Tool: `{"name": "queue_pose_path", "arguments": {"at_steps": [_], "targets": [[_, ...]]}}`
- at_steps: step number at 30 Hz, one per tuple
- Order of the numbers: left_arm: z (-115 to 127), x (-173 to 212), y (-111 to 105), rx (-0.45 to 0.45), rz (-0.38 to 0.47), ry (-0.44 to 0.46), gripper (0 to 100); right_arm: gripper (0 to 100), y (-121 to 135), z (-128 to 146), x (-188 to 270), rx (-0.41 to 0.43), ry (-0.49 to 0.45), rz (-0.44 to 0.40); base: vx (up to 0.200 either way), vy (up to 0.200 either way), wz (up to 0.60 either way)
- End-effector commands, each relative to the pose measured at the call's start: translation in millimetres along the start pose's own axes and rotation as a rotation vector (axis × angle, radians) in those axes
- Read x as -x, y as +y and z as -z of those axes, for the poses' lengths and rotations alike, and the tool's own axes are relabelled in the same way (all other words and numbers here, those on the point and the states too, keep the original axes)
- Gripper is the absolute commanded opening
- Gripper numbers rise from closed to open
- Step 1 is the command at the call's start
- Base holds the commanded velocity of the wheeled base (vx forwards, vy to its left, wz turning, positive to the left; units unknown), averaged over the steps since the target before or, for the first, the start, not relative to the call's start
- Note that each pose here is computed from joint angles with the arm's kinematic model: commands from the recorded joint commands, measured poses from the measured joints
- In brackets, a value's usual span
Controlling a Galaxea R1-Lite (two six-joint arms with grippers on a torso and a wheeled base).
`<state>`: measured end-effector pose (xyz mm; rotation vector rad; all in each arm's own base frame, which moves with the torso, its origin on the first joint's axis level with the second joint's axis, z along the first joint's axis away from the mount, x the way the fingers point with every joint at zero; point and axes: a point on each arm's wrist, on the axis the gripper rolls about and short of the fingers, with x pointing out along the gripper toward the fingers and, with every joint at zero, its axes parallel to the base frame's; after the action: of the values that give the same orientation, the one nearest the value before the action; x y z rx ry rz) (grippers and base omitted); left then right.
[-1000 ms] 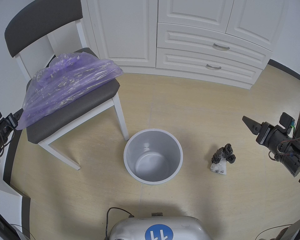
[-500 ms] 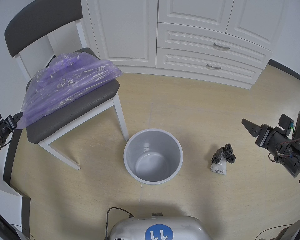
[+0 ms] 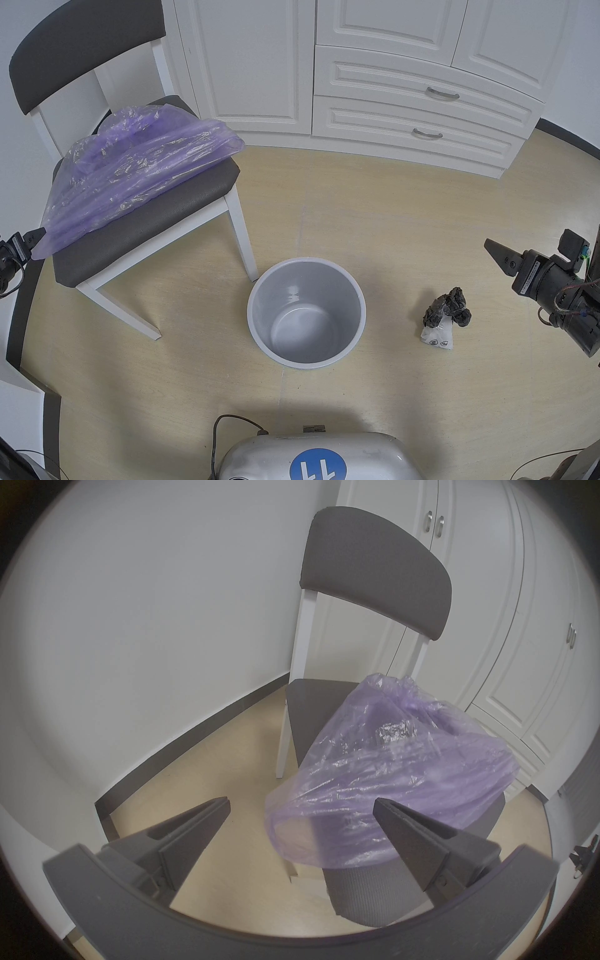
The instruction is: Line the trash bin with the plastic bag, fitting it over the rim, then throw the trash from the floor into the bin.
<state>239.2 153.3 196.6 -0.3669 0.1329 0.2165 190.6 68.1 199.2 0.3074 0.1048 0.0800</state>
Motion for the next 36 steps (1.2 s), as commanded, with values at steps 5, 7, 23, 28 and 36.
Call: {"name": "queue_pose_path", "arguments": {"at_steps": [5,7,23,28,36], "targets": [[2.4,4.2,-0.2,-0.039,-0.015,0.05,100,100,-0.8,3.2,0.7,0.01,0.025,0.007,0.0,0.0,0.0],[4.0,4.8,0.4,-0.05,-0.021,0.068,100,100,-1.2,4.3,0.4,0.013,0.035,0.01,0.0,0.0,0.0],[13.8,-12.5,20.1,-0.069,-0.063,0.123,100,100,-1.3,7.1,-1.2,0.017,0.048,0.013,0.0,0.0,0.0],[16.4,-18.8,26.0,-0.063,-0.071,0.127,100,100,-1.0,6.8,-0.8,0.016,0.045,0.011,0.0,0.0,0.0],[11.3,-32.5,30.8,-0.044,-0.057,0.053,100,100,-1.0,4.7,0.6,0.013,0.035,0.009,0.0,0.0,0.0]]}}
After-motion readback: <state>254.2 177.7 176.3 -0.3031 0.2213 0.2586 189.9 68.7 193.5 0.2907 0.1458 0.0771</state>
